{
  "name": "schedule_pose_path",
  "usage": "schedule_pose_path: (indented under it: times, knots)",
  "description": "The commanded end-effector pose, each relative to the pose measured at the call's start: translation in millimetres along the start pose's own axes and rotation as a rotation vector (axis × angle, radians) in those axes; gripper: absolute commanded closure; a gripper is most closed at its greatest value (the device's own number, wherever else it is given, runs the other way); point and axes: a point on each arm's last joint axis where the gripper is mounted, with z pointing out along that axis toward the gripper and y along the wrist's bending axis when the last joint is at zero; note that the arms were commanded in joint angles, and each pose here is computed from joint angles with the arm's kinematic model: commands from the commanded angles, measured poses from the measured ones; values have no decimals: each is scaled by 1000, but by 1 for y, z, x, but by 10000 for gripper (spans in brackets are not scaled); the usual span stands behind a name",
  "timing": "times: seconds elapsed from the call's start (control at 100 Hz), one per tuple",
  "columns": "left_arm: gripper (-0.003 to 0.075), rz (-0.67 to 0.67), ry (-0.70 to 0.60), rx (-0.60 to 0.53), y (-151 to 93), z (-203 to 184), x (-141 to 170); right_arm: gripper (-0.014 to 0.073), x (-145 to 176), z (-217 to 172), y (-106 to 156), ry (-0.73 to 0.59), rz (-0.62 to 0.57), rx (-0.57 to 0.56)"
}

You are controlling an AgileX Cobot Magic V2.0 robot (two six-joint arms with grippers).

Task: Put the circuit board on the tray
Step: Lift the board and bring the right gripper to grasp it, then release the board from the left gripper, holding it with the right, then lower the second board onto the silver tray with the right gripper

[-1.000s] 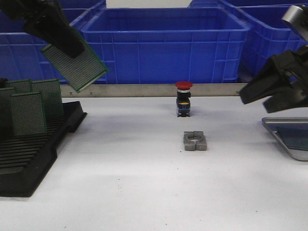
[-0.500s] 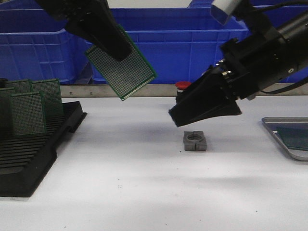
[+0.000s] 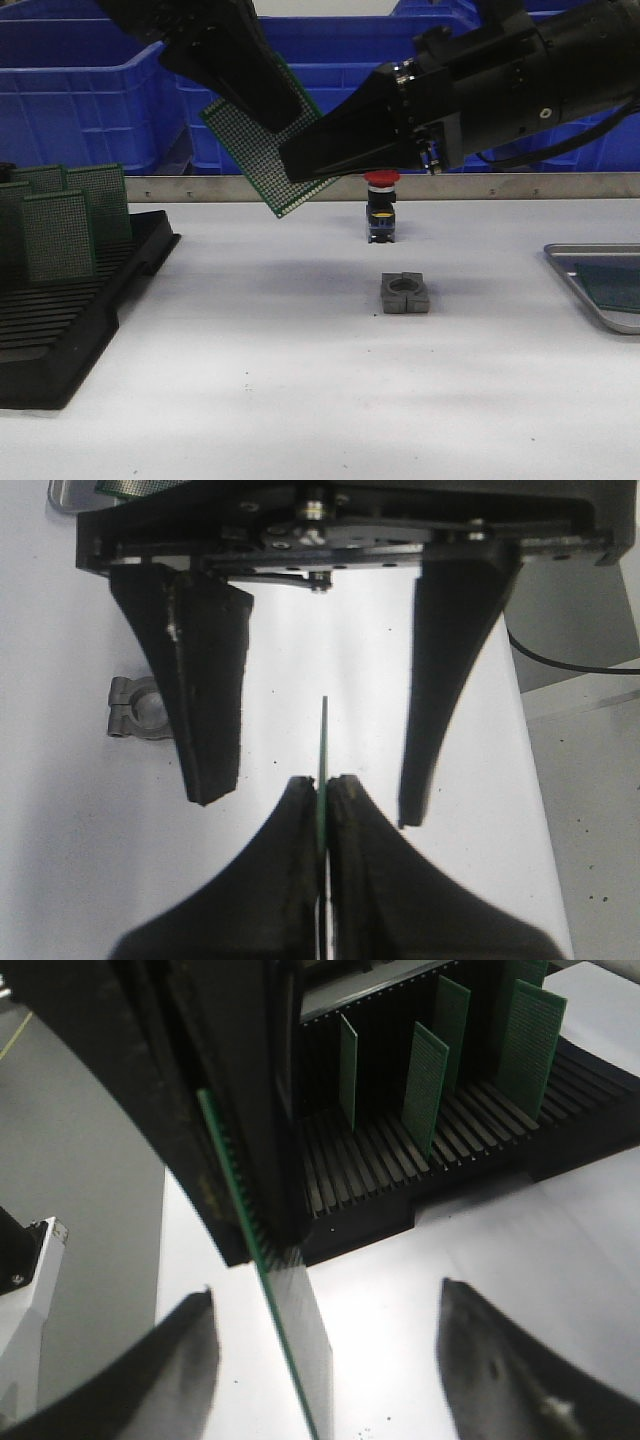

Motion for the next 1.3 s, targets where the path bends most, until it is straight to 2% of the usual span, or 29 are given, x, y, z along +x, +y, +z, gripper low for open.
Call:
schedule_pose_path:
  times: [0.0, 0.09, 0.2, 0.26, 0.31, 0.36, 0.48, 0.55, 0.62, 0.75, 0.93, 1.07, 1.22, 1.29]
  knots:
    - [741, 27, -74, 35, -15, -16, -21, 322, -24, -7, 10, -114, -40, -48]
    - [740, 27, -74, 32, -14, -16, -21, 510, -25, -7, 11, -118, -40, -59]
    - [738, 26, -77, 14, -13, -16, -21, 668, -25, -7, 11, -118, -40, -58]
    - [724, 26, -79, 3, -12, -16, -21, 660, -25, -7, 11, -118, -40, -59]
    - [683, 25, -80, 1, -12, -16, -21, 664, -25, -7, 11, -118, -40, -59]
    - [614, 25, -80, -2, -11, -16, -21, 664, -25, -7, 11, -118, -40, -59]
    - [386, 24, -83, -17, -10, -17, -21, 664, -24, -7, 11, -115, -25, -54]
    - [291, 22, -85, -33, -8, -17, -21, 664, -23, -7, 9, -100, 15, -40]
    - [239, 20, -81, -62, -5, -18, -20, 664, -22, -8, 6, -84, 99, -22]
    - [232, -5, -86, -131, 5, -27, -12, 664, -18, -17, -1, -64, 284, -3]
    - [232, -79, -90, -181, 15, -39, 0, 663, -9, -41, -20, -46, 442, 91]
    - [238, -101, -90, -183, 17, -42, 4, 663, 0, -70, -45, -67, 577, 261]
    - [238, -101, -90, -183, 17, -42, 4, 663, 20, -106, -70, -119, 759, 494]
    - [238, -101, -90, -183, 17, -42, 4, 663, 30, -122, -77, -135, 802, 590]
